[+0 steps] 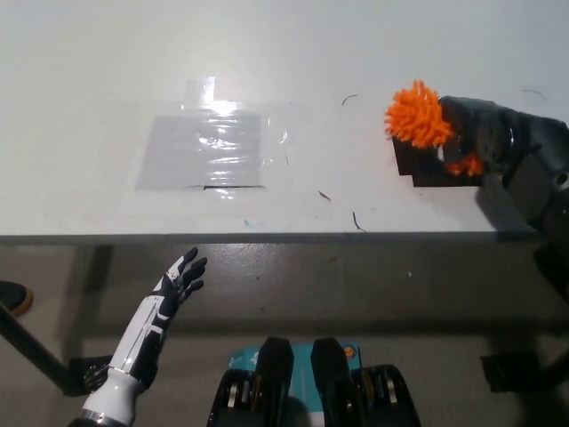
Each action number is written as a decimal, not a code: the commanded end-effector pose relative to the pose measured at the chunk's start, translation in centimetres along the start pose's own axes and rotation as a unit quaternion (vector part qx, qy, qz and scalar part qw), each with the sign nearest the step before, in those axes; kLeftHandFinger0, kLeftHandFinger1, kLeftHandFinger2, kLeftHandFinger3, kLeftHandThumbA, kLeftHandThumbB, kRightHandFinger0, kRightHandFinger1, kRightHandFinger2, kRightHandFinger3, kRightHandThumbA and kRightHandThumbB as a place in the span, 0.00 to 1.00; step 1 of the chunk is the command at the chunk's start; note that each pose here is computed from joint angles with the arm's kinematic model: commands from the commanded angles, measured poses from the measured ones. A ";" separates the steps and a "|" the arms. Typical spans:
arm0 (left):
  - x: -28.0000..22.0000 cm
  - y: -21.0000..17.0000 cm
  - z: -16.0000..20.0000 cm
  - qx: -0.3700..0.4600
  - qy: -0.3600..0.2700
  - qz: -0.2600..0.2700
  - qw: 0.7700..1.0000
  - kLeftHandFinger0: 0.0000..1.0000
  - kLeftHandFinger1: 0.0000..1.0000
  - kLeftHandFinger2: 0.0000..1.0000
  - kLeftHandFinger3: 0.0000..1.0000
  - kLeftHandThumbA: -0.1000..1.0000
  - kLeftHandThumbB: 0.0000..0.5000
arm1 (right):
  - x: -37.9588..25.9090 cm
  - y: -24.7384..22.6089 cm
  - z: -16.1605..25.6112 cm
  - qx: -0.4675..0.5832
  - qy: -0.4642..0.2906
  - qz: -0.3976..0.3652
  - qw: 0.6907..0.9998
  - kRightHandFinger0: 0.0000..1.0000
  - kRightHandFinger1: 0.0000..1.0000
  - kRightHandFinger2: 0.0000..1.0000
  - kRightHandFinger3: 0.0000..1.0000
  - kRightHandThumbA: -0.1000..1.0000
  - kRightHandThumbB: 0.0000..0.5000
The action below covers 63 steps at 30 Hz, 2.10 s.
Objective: The robot uses it right hand to pick up an extended orange duster kept in the middle of the desk and presses its handle against the desk to collapse it
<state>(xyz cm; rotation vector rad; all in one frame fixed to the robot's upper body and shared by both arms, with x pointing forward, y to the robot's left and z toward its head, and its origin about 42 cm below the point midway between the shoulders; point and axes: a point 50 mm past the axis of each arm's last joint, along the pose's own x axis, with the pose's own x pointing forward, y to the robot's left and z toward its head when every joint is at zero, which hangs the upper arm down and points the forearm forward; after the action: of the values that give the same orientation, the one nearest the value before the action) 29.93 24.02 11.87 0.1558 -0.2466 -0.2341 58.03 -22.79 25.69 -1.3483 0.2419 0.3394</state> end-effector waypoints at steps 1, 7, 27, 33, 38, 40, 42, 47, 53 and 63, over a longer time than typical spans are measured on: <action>1.0 0.9 1.5 0.021 -0.034 -0.009 0.999 1.00 1.00 1.00 1.00 1.00 0.42 | -0.9 -4.8 1.5 0.018 -0.098 -0.191 0.977 0.20 0.69 1.00 1.00 0.00 0.23; 1.2 1.0 1.5 0.019 -0.034 -0.010 0.999 1.00 1.00 1.00 1.00 1.00 0.38 | -1.1 -5.2 0.8 0.035 -0.102 -0.208 0.972 0.18 0.65 1.00 1.00 0.00 0.26; 0.8 1.0 1.3 0.007 -0.035 -0.003 0.999 1.00 1.00 1.00 1.00 1.00 0.22 | -6.7 -18.3 6.5 0.181 -0.265 -0.443 0.837 0.00 0.34 0.72 0.78 0.00 0.26; 0.4 0.8 1.2 0.004 -0.033 -0.003 0.999 1.00 1.00 1.00 1.00 1.00 0.20 | -7.2 -18.2 8.7 0.266 -0.282 -0.484 0.784 0.00 0.29 0.65 0.65 0.00 0.32; 0.3 1.0 1.2 0.009 -0.038 -0.001 0.999 1.00 1.00 1.00 1.00 1.00 0.18 | -6.1 -15.8 10.4 0.356 -0.276 -0.496 0.742 0.00 0.18 0.62 0.66 0.00 0.25; 0.3 1.0 1.0 0.003 -0.036 -0.002 0.999 1.00 1.00 1.00 1.00 1.00 0.18 | -5.6 -14.8 10.6 0.402 -0.271 -0.482 0.730 0.00 0.16 0.62 0.64 0.00 0.22; 0.3 1.0 1.0 0.003 -0.036 -0.002 0.999 1.00 1.00 1.00 1.00 1.00 0.18 | -5.5 -14.7 10.7 0.404 -0.271 -0.481 0.729 0.00 0.16 0.62 0.64 0.00 0.21; 0.2 1.1 1.0 0.009 -0.035 -0.001 0.999 1.00 1.00 1.00 1.00 1.00 0.21 | -4.8 -13.1 10.8 0.397 -0.252 -0.479 0.741 0.00 0.11 0.53 0.56 0.00 0.27; 0.1 1.0 0.9 0.011 -0.034 -0.002 0.999 1.00 1.00 1.00 1.00 1.00 0.20 | -4.3 -11.5 10.4 0.434 -0.226 -0.487 0.723 0.00 0.09 0.49 0.54 0.00 0.24; 0.0 1.0 0.8 0.008 -0.032 -0.002 0.999 1.00 1.00 1.00 1.00 1.00 0.21 | -4.6 -11.4 10.0 0.465 -0.210 -0.516 0.688 0.00 0.08 0.48 0.55 0.00 0.22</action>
<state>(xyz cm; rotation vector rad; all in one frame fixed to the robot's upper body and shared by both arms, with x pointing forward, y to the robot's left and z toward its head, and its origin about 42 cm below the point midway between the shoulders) 30.04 24.33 12.13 0.1485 -0.2622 -0.2293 58.01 -15.61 36.05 -0.3122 -0.5538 -0.3575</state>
